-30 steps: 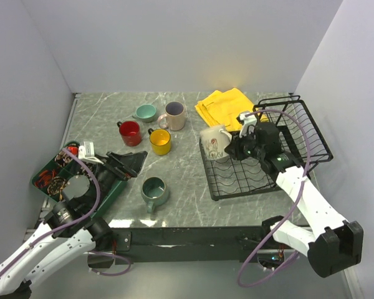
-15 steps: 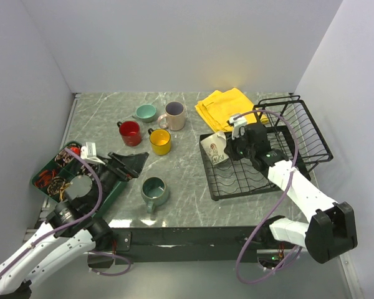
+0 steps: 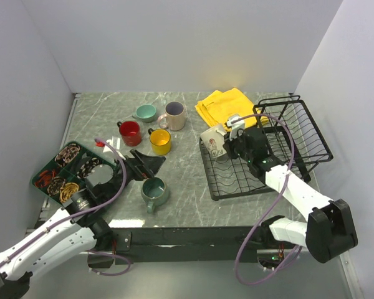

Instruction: Load the cups into the dish rack

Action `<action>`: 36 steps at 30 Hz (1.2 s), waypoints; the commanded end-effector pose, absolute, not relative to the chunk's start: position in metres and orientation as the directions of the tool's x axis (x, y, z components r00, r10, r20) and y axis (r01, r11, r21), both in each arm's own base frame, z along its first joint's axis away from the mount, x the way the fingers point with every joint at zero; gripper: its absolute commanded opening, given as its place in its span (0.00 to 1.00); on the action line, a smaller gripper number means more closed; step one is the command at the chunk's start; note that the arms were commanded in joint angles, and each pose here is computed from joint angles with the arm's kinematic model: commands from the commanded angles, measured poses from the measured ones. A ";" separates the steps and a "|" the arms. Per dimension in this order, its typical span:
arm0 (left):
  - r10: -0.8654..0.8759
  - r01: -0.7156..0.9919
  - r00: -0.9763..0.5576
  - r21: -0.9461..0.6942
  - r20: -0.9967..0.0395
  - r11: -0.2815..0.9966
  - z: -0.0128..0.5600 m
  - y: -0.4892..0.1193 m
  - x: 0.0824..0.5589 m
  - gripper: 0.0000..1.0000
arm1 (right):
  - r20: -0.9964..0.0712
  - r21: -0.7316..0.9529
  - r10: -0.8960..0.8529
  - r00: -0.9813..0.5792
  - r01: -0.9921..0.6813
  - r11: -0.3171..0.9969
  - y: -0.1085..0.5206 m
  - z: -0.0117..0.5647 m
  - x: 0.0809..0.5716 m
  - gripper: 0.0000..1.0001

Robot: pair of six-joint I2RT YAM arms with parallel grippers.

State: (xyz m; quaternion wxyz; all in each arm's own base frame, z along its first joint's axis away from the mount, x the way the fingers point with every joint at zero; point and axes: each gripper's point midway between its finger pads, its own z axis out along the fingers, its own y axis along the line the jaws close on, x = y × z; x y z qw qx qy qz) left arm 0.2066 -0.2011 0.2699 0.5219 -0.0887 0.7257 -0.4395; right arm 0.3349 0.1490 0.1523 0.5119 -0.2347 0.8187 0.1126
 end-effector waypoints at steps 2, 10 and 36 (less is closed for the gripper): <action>-0.599 0.386 -0.439 -0.742 -0.670 0.548 0.287 -0.209 0.202 0.96 | -0.966 -0.147 -0.229 -0.116 -0.485 0.862 0.154 0.204 0.352 0.00; -0.601 0.382 -0.439 -0.744 -0.668 0.548 0.282 -0.208 0.202 0.96 | -0.930 -0.189 -0.322 -0.177 -0.522 0.832 0.143 0.168 0.327 0.12; -0.580 0.391 -0.445 -0.730 -0.683 0.560 0.279 -0.208 0.200 0.96 | -0.869 -0.181 -0.418 -0.266 -0.616 0.766 0.140 0.156 0.293 0.48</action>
